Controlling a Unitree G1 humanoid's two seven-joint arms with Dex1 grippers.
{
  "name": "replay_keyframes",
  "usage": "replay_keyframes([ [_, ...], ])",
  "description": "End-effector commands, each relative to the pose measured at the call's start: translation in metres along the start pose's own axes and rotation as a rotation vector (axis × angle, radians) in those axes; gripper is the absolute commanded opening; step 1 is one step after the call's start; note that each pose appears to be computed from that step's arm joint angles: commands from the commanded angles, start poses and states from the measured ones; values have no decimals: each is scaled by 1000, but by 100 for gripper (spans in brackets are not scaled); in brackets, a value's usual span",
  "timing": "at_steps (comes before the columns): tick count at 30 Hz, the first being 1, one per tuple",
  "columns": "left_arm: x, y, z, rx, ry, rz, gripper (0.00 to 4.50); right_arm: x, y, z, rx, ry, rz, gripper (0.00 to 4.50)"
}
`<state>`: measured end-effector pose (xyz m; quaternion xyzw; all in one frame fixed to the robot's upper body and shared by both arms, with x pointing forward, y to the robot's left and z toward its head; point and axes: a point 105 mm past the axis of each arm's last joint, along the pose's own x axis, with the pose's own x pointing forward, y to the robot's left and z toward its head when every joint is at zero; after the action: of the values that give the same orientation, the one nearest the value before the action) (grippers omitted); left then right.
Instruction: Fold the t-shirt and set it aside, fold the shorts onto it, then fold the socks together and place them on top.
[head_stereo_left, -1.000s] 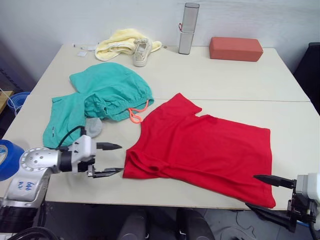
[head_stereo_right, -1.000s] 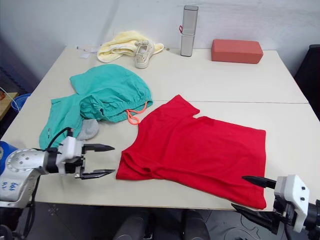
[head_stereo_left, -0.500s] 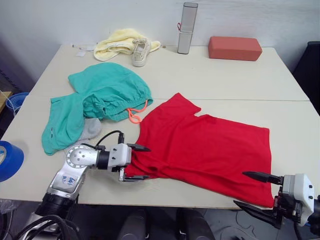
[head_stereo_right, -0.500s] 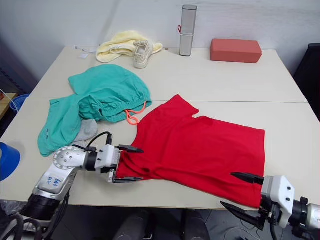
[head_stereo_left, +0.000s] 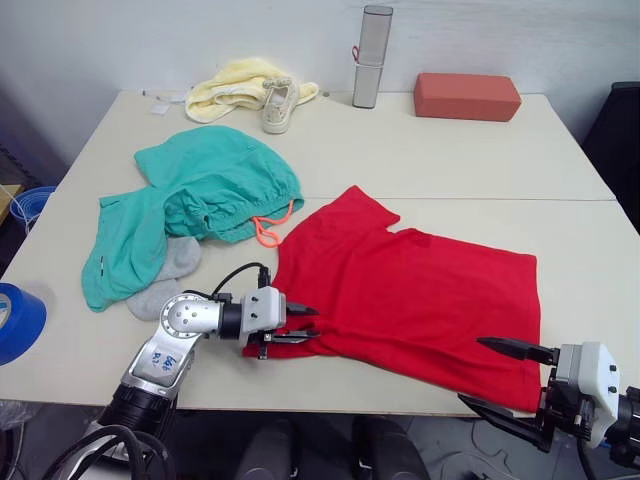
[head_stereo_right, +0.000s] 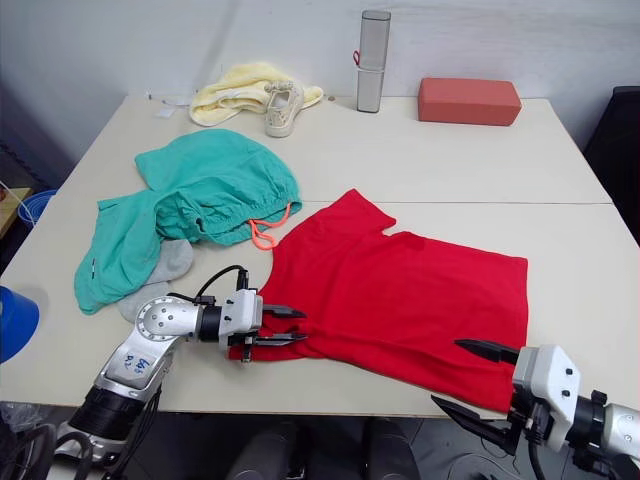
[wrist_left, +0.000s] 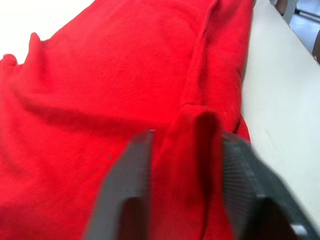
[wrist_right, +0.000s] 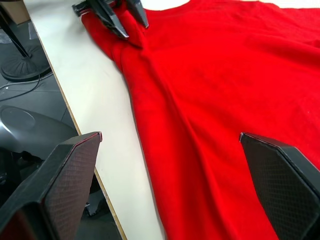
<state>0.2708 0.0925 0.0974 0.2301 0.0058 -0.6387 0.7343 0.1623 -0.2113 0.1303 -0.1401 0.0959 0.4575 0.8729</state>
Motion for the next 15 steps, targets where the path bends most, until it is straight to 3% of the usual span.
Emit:
replay_keyframes([
  [1, -5, 15, 9, 10, -23, 60, 32, 3, 4, 8, -11, -22, 11, 450],
  [2, -4, 19, 9, 7, -21, 81, 3, 3, 4, 9, -10, -22, 12, 450],
  [7, 1, 35, 12, 1, -32, 133, 3, 6, 4, 10, -7, -23, 12, 450],
  [13, 11, 41, 11, 60, -23, 90, 3, 9, 5, 7, 12, -17, 21, 450],
  [15, 13, 39, 11, 43, -34, 55, 44, 9, 6, 4, 19, -14, 22, 450],
])
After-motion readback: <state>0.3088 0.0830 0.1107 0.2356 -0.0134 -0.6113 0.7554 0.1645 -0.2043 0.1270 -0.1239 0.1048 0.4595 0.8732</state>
